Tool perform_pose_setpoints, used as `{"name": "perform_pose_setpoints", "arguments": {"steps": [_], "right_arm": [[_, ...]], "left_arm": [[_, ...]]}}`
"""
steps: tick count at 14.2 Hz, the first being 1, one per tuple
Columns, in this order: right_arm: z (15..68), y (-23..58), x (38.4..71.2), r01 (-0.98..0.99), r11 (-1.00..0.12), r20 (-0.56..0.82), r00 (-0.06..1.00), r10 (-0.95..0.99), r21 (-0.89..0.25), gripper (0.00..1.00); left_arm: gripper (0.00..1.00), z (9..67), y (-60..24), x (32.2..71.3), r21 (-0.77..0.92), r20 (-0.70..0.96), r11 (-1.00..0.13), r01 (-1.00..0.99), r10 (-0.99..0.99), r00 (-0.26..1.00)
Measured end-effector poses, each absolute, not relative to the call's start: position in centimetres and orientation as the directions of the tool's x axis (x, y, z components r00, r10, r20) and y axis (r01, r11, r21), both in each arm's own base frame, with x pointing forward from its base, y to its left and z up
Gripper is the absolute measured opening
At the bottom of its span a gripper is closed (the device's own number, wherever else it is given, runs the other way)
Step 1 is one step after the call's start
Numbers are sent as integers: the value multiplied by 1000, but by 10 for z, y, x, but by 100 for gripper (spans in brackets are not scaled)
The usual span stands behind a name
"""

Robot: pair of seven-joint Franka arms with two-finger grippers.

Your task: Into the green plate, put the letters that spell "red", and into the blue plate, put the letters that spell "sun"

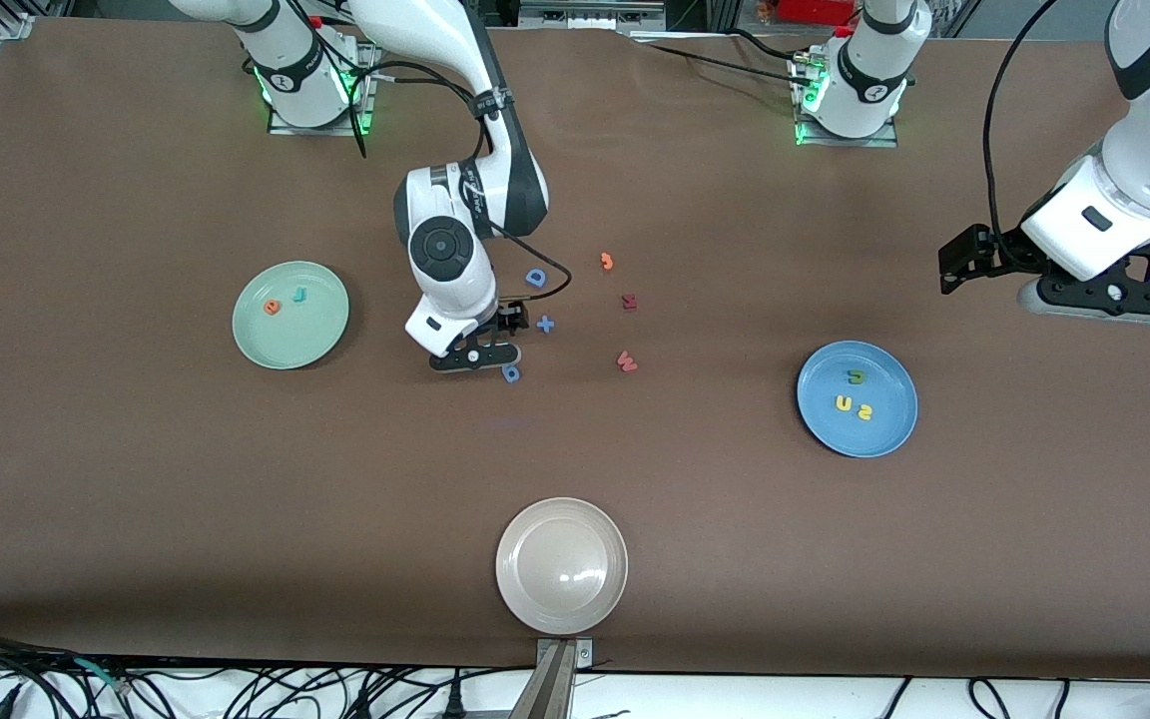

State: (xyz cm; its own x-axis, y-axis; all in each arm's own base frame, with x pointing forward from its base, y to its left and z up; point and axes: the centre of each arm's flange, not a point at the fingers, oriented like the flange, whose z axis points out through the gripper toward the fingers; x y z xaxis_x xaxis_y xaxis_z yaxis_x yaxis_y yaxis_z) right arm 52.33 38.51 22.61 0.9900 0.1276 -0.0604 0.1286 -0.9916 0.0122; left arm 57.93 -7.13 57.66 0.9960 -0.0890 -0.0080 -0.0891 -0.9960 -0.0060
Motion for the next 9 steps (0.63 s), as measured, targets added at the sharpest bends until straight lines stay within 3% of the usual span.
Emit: {"name": "perform_pose_setpoints", "arguments": {"steps": [9], "right_arm": [[189,385,523,111,-993,-27,994,110,36,91]], "left_arm": [[100,575,-68,580,-6,-10,-996,-85,-85,996]]}}
